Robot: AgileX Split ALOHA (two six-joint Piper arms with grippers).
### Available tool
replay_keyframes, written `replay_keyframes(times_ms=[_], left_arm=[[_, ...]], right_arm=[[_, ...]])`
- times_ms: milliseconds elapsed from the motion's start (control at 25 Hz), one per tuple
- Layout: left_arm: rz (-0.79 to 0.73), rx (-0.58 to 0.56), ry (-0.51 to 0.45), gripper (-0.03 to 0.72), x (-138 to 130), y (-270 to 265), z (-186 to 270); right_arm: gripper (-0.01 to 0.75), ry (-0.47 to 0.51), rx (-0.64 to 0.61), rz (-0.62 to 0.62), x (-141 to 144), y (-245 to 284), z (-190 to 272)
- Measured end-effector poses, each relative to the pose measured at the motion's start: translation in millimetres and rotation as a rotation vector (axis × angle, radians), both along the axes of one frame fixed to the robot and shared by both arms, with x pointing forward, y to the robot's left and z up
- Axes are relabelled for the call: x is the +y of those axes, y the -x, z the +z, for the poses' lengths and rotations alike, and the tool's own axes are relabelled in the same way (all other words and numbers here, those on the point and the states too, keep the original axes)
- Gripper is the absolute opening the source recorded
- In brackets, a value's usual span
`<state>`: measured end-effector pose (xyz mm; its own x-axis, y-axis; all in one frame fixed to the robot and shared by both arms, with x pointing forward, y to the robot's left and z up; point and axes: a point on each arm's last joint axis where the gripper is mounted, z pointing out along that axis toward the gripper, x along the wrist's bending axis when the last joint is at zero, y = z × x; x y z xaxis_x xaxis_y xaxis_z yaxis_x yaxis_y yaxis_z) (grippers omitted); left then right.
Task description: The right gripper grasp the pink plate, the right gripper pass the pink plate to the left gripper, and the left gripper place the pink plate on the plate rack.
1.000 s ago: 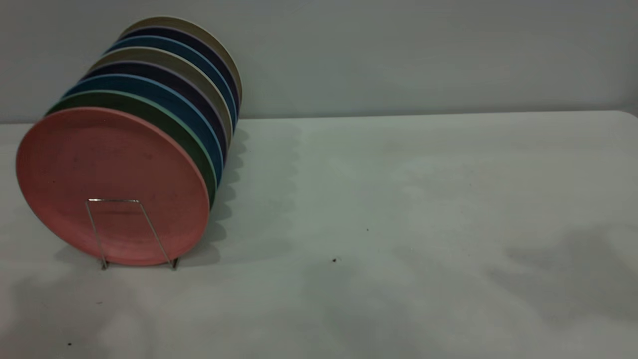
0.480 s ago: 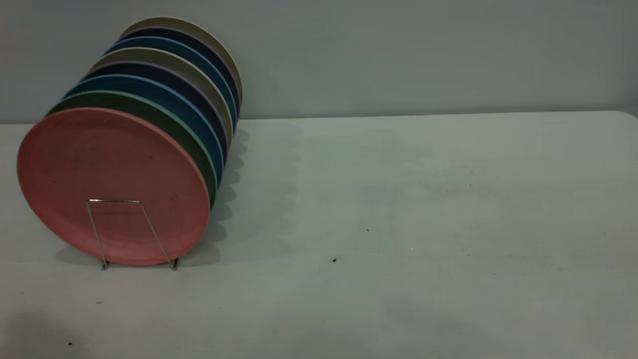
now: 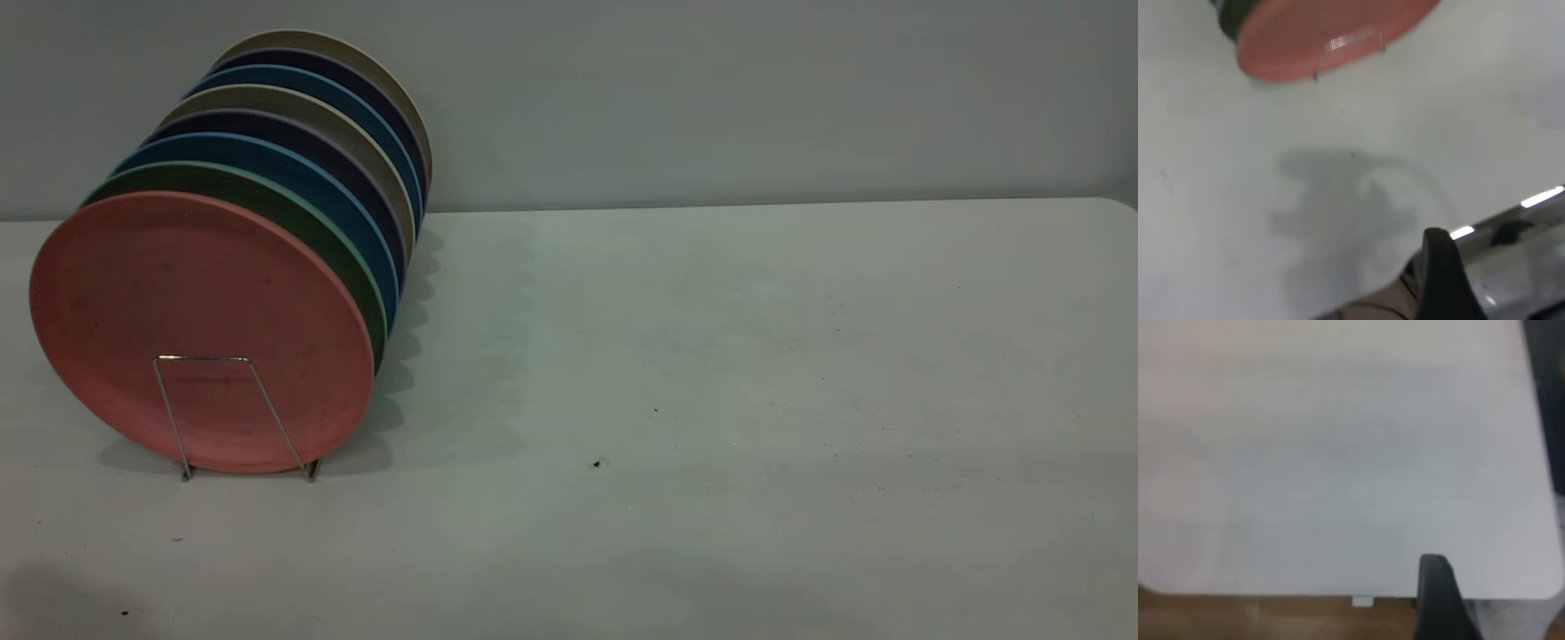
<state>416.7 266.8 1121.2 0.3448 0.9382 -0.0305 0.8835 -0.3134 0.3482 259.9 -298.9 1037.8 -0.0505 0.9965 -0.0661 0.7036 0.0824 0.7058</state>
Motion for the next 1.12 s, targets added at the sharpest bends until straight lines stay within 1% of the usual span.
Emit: replay_keyframes(times_ms=[80,200,280,360,560,720,960,1120], left_arm=[[0.045,0.043,0.009,0.470,1,8,-12],[0.071,0.091,0.009,0.470,4,28,-32],[0.074,0.119,-0.007,0.470,7,44,-49],[0.078,0.117,-0.028,0.470,12,60,-65],[0.087,0.043,-0.045,0.470,19,90,-97],[0.088,0.023,-0.046,0.470,22,111,-101],[0.133,-0.148,0.006,0.470,26,136,-92],[0.137,-0.265,0.032,0.470,28,153,-88]], right_arm=[[0.458,-0.006,-0.011,0.042,0,-1,0],[0.457,-0.010,-0.010,0.099,1,-1,-1],[0.457,-0.012,-0.012,0.118,2,-1,-1],[0.457,-0.012,-0.012,0.122,2,-1,-1],[0.457,-0.012,-0.012,0.122,2,-1,-1],[0.457,-0.013,-0.012,0.121,2,-1,-1],[0.455,-0.013,-0.012,0.121,2,-1,-1],[0.453,-0.015,-0.023,0.122,2,0,0]])
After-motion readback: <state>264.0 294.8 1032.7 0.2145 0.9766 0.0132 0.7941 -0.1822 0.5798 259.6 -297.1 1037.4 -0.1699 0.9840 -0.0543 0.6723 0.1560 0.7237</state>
